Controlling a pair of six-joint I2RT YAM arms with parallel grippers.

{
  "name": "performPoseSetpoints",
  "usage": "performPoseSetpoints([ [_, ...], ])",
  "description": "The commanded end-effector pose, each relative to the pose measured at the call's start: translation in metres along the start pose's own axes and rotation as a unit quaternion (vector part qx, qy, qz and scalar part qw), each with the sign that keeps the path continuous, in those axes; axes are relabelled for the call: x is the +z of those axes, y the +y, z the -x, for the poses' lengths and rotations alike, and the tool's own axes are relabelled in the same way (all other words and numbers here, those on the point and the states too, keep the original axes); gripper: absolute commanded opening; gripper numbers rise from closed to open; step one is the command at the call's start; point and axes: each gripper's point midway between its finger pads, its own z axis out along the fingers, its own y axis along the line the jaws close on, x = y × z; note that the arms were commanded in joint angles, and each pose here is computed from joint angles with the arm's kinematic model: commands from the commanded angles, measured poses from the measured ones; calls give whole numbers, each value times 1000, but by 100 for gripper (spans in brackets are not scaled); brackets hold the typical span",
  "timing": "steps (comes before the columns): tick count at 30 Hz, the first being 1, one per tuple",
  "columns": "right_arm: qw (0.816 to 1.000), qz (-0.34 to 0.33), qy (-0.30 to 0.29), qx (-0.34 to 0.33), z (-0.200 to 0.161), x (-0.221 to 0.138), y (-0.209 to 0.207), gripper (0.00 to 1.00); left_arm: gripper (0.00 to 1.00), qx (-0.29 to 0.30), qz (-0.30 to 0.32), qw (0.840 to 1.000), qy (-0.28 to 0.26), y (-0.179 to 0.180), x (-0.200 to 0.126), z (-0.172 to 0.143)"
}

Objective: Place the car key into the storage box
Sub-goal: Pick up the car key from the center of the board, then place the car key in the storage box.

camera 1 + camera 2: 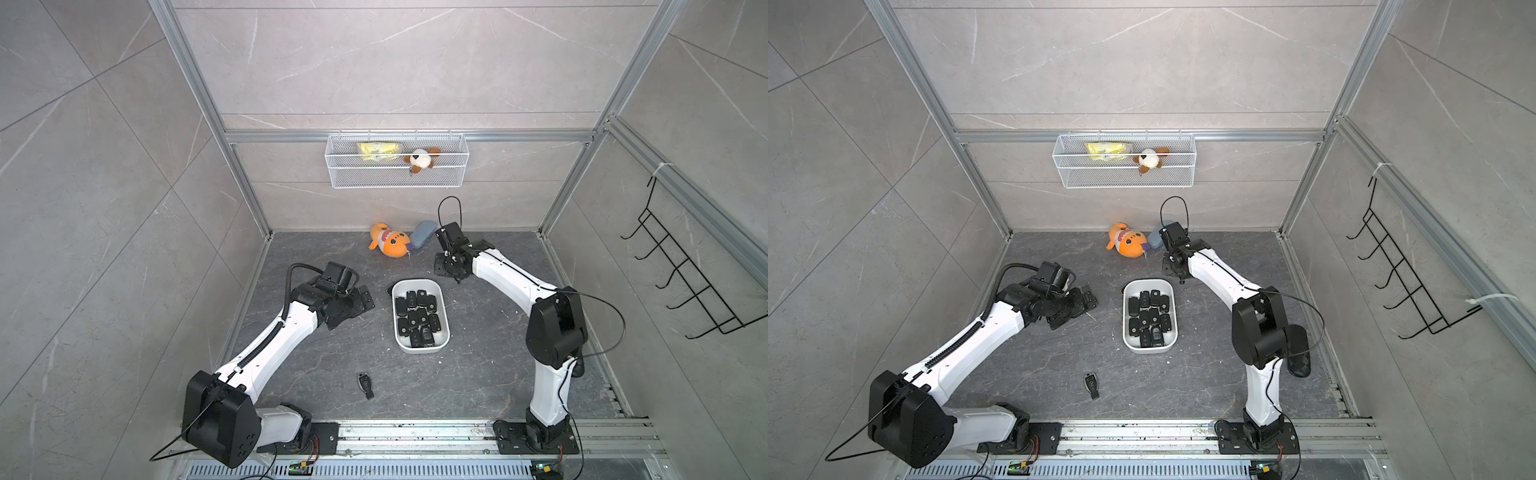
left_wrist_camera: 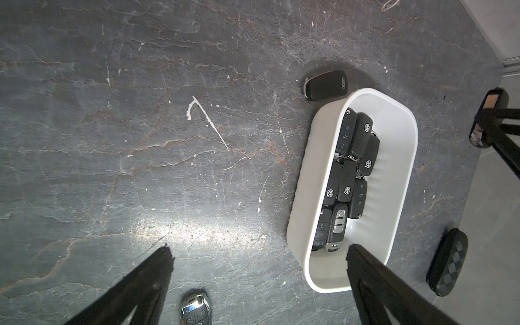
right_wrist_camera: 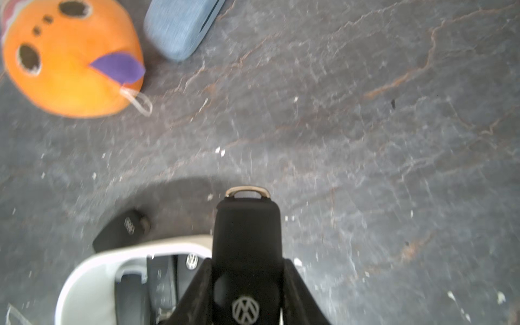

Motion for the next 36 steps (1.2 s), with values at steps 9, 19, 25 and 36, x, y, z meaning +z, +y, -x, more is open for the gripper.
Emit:
performPoseSetpoints([
  [9,997,34,10,-73,-67,-24,36,32,100,17,-37,999,1,-13,-4,-1],
  [19,995,19,63,-72,-112,10,39,32,100,18,-31,999,3,-10,-5,-3],
  [25,994,10,79,-77,-121,25,39,33,100,19,-30,999,3,-11,-4,-2],
  [36,992,-10,92,-90,-126,39,36,37,100,23,-29,999,5,-13,-2,0],
])
